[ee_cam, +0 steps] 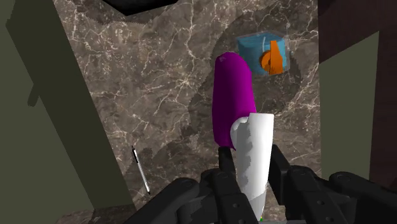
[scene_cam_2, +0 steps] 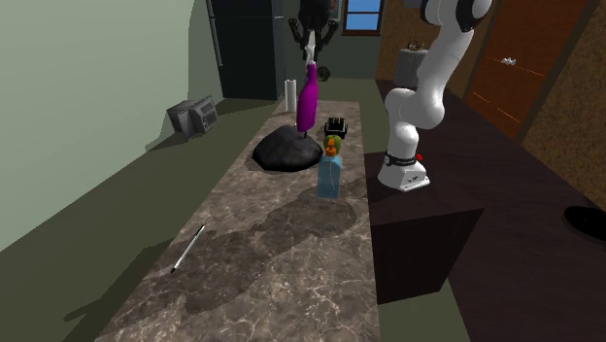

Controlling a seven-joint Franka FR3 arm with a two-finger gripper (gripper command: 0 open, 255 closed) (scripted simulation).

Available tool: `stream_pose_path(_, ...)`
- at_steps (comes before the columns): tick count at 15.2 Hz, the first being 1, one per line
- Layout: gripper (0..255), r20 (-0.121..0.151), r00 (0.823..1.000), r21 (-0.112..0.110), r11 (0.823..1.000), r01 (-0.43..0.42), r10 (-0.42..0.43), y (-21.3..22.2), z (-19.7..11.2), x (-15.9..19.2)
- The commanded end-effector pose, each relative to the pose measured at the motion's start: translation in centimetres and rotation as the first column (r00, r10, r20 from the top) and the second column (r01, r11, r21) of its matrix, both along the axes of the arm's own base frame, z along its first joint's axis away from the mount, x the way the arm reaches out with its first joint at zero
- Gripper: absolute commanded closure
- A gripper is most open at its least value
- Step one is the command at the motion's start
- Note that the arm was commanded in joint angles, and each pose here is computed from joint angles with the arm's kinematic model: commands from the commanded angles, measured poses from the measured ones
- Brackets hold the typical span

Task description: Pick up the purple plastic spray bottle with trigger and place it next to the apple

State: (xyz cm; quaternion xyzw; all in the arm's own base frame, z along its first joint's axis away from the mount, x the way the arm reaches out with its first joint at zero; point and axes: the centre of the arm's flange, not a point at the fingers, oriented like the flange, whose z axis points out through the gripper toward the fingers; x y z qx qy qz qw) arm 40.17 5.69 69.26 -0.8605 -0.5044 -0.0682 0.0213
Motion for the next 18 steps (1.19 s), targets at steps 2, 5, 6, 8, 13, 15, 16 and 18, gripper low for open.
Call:
stream_pose_path(2,255,0.000,1.000,0.001,1.000,-0.001,0.001,-3.6,1.0,-1.8)
stream_pose_path(5,255,0.000,1.000,0.001,1.000,-0.001,0.001,-6.8,2.1,-3.9)
stream_pose_path(6,255,0.000,1.000,0.001,1.000,-0.001,0.001,-7.8,2.4,-4.7)
stream_pose_path(8,255,0.000,1.000,0.001,1.000,-0.001,0.001,-9.9,3.1,-6.1)
stream_pose_path(13,255,0.000,1.000,0.001,1.000,-0.001,0.001,-14.0,3.9,-8.9)
stream_pose_path(15,255,0.000,1.000,0.001,1.000,-0.001,0.001,-14.0,2.9,-8.9)
stream_pose_path(16,255,0.000,1.000,0.001,1.000,-0.001,0.001,-14.0,2.3,-8.9)
stream_pose_path(18,255,0.000,1.000,0.001,1.000,-0.001,0.001,-14.0,1.3,-8.9)
